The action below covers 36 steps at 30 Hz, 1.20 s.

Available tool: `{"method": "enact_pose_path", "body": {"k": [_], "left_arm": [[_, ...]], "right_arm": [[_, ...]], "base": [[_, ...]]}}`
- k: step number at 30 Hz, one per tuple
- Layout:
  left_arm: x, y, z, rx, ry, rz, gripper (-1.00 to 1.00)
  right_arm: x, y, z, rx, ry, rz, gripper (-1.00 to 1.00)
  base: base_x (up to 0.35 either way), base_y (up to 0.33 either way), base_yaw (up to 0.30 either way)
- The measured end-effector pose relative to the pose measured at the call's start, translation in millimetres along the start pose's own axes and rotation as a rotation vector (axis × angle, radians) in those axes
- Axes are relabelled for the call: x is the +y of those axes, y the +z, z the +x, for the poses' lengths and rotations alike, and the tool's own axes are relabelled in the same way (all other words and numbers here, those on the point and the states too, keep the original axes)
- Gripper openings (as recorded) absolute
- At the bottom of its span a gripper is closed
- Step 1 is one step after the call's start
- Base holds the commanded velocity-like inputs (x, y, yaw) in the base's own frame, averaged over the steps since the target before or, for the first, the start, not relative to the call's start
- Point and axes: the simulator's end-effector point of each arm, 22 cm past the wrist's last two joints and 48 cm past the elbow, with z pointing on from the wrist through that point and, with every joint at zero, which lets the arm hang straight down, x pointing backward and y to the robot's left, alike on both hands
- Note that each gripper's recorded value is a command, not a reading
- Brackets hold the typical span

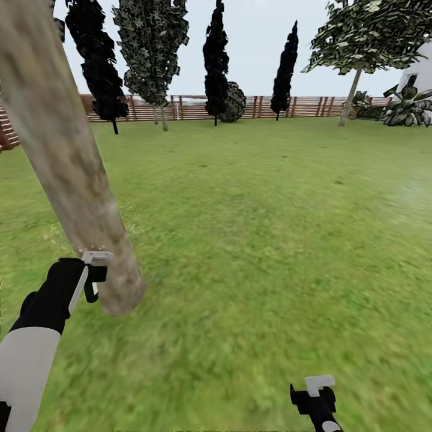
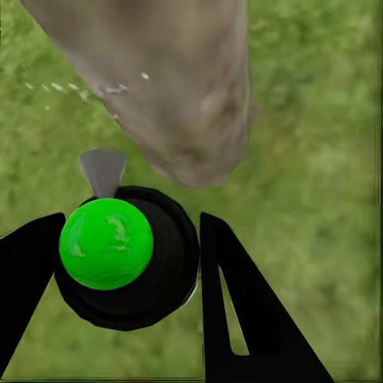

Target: In the garden, pick up the pesticide atomizer on the floor and spray pesticide onto both trees until each tree trunk is fully covered.

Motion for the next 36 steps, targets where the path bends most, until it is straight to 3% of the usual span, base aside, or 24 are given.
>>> {"method": "enact_pose_path", "body": {"k": [7,9,11,14,18,36], "left_arm": [[-0.1,4.6,10.7,0.020,0.003,0.000,-1.00],[-1.1,21.8,49.7,0.107,0.013,0.002,-1.00],[-7.1,26.3,62.3,0.135,0.012,0.012,-1.00],[-26.3,26.6,65.4,0.140,0.013,0.035,-1.00],[-28.6,30.6,60.3,0.099,0.018,0.032,-1.00],[-28.3,34.6,67.5,0.110,0.018,0.030,-1.00]], "right_arm": [[1.3,-0.1,-0.5,-0.001,0.000,-0.002,1.00],[1.3,-0.1,-0.4,-0.001,0.000,-0.002,1.00],[1.4,-0.2,-0.4,-0.001,0.000,-0.003,1.00],[1.4,-0.1,-0.4,0.000,0.000,-0.003,1.00],[1.2,-0.3,-0.5,-0.001,0.000,-0.002,1.00],[1.0,-0.2,-0.4,-0.001,0.001,-0.001,1.00]], "base": [[-0.029,-0.274,0.267],[0.143,-0.201,0.277],[0.057,-0.060,0.277],[0.020,-0.021,0.277],[0.182,-0.148,0.140],[0.153,-0.229,0.003]]}}
